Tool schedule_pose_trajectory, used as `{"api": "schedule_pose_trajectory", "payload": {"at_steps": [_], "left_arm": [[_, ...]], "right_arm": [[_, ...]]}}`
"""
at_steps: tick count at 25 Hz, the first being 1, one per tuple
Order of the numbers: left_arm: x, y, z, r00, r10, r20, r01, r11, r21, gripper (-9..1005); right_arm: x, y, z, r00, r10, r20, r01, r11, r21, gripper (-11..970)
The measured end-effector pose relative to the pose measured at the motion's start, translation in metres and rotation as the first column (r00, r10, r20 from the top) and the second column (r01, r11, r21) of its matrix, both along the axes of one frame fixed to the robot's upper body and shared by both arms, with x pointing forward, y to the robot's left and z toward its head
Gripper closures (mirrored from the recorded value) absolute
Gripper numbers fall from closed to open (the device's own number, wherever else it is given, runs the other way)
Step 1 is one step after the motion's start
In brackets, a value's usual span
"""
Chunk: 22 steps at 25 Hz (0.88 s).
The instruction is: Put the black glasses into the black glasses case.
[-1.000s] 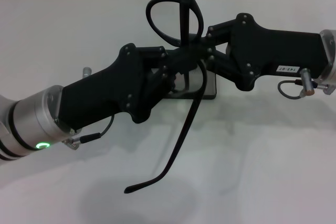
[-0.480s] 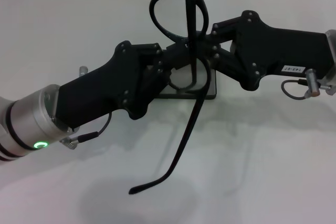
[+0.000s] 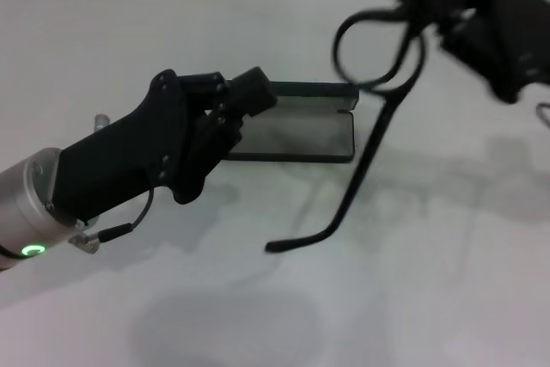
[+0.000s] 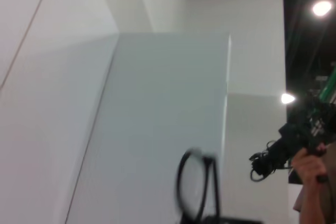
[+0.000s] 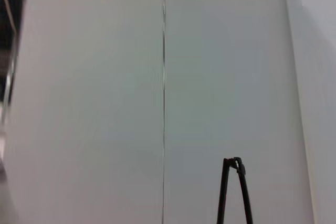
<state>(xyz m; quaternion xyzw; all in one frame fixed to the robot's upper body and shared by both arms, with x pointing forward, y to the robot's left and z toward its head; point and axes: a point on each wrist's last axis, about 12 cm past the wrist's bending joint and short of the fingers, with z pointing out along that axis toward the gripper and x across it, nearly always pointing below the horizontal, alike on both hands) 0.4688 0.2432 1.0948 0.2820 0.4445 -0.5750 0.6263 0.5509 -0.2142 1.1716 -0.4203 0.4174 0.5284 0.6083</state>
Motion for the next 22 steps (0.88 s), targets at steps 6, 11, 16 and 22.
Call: {"api": "schedule_pose_trajectory", "payload": {"at_steps": [6, 11, 16, 22], "left_arm": [[0.002, -0.012, -0.001, 0.996, -0.093, 0.003, 0.092, 0.994, 0.060, 959], [0.008, -0.038, 0.003, 0.971, -0.237, 0.032, 0.233, 0.966, 0.110, 958], [0.010, -0.047, 0.007, 0.957, -0.283, 0.058, 0.275, 0.955, 0.114, 958], [0.009, -0.040, 0.010, 0.970, -0.227, 0.092, 0.221, 0.973, 0.063, 958]], "right_arm": [[-0.012, -0.016, 0.020, 0.994, 0.012, 0.110, -0.034, 0.978, 0.204, 897], [0.001, 0.010, 0.019, 0.990, -0.003, 0.142, -0.023, 0.983, 0.181, 896], [0.011, 0.030, 0.007, 0.988, -0.045, 0.149, 0.032, 0.996, 0.089, 895], [0.015, 0.043, -0.004, 0.988, -0.056, 0.144, 0.056, 0.998, 0.000, 894]]}}
